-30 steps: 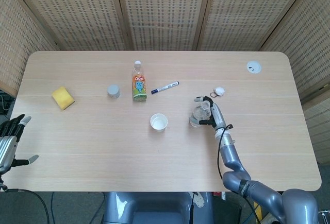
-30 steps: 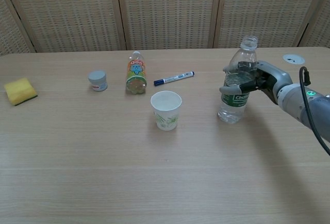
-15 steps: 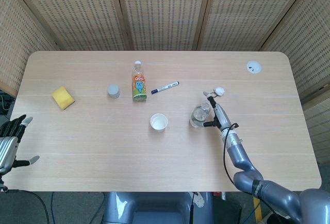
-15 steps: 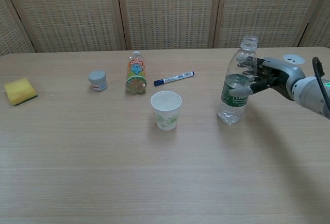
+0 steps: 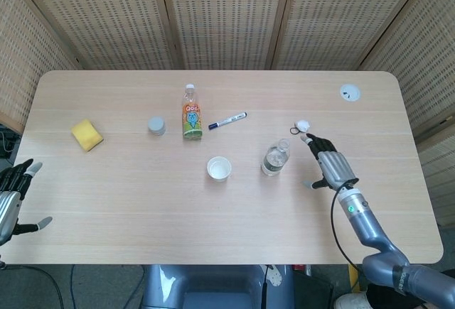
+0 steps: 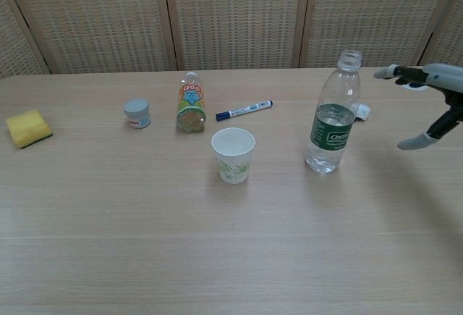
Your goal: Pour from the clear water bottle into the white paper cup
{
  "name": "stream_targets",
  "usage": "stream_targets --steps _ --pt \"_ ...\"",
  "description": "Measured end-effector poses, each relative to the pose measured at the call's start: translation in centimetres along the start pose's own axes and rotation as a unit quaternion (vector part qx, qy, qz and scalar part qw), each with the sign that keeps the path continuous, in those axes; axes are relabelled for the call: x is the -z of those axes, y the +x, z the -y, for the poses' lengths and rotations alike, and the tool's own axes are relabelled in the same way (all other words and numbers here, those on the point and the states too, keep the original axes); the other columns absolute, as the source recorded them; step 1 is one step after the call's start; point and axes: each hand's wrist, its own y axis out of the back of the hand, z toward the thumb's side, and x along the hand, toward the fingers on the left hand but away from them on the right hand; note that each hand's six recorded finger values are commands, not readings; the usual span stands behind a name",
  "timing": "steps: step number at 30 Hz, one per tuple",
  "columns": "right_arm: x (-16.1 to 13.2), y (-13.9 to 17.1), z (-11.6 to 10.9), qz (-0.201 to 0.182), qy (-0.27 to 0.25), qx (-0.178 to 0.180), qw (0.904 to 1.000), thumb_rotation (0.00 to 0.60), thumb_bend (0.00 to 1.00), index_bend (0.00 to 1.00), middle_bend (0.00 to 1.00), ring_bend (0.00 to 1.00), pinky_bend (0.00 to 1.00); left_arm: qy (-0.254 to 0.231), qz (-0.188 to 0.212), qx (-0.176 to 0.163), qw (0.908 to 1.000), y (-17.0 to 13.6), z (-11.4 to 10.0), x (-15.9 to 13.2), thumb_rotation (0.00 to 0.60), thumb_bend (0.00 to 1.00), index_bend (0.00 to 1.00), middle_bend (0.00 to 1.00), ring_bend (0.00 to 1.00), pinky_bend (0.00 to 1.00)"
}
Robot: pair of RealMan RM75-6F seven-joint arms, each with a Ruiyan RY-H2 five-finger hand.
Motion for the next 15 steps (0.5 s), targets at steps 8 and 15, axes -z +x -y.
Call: stream_targets --steps 8,15 --pt "1.8 6.3 -3.7 -0.003 0.078 0.096 0.9923 0.6 0.0 0.0 0.0 0.0 0.0 0.01 0.007 -0.002 0.9999 -0.4 0.3 -0.5 0.6 0.05 0.0 0.0 0.0 0.0" --pt "1.3 11.3 -5.0 -0.008 0.122 0.145 0.9819 0.6 0.0 0.0 0.0 0.0 0.0 0.018 0.01 -0.005 0.9998 -0.8 0.7 -1.0 0.6 0.05 0.0 0.0 0.0 0.0"
